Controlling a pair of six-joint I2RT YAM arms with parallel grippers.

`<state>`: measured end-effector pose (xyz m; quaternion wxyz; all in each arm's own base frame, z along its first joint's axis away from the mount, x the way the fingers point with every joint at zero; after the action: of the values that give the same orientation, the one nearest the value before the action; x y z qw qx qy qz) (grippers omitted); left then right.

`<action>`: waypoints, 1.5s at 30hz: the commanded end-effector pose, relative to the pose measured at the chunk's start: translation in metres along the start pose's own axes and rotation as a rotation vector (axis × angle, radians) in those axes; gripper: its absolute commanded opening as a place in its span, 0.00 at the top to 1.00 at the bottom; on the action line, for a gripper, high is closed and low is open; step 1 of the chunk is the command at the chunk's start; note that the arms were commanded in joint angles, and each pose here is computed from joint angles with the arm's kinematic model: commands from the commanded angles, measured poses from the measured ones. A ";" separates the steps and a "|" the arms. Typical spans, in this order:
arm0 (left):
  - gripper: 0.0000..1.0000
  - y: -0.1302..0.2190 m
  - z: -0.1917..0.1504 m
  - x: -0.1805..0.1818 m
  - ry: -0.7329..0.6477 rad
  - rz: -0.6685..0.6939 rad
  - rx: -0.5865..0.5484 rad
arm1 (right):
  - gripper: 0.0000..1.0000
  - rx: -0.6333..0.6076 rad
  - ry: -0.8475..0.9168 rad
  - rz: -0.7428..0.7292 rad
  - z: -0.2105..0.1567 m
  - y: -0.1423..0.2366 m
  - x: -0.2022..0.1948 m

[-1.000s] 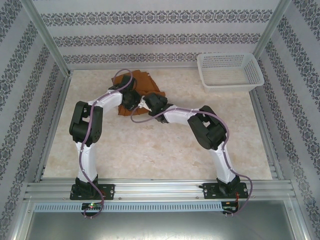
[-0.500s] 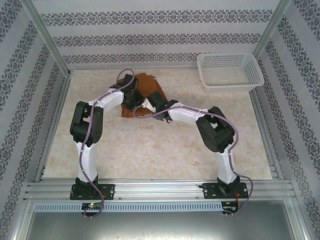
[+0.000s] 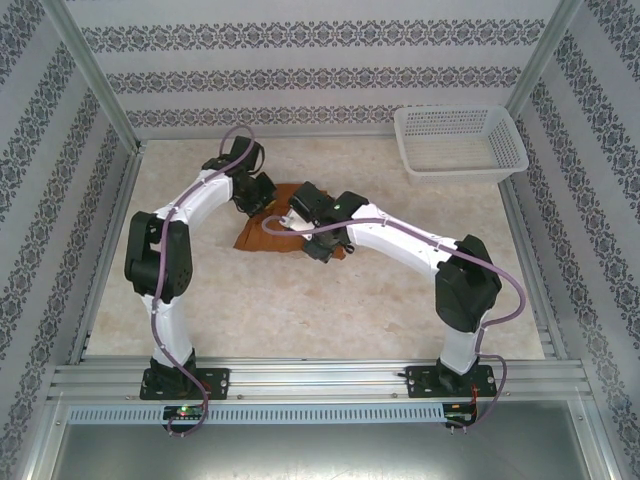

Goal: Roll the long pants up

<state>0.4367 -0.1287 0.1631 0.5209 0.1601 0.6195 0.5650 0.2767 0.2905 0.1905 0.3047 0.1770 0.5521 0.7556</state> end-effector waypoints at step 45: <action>1.00 0.039 -0.056 0.090 0.049 0.117 -0.083 | 1.00 0.252 -0.178 0.690 0.048 -0.028 0.033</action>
<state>0.3349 -0.0820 0.1421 0.4772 0.1603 0.6110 0.6110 0.2878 0.3373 0.1671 0.0993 0.4387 0.5525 0.7017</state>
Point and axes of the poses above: each hand's point on the last joint's axis, 136 mm out from that joint toward the fingers, its own y axis back along the fingers, its own x axis along the line the jaws close on, z = x × y, the point moved 6 cm from there along y, back along the fingers, and after that the axes turned 9 degrees about -y, right-handed, at the moved point
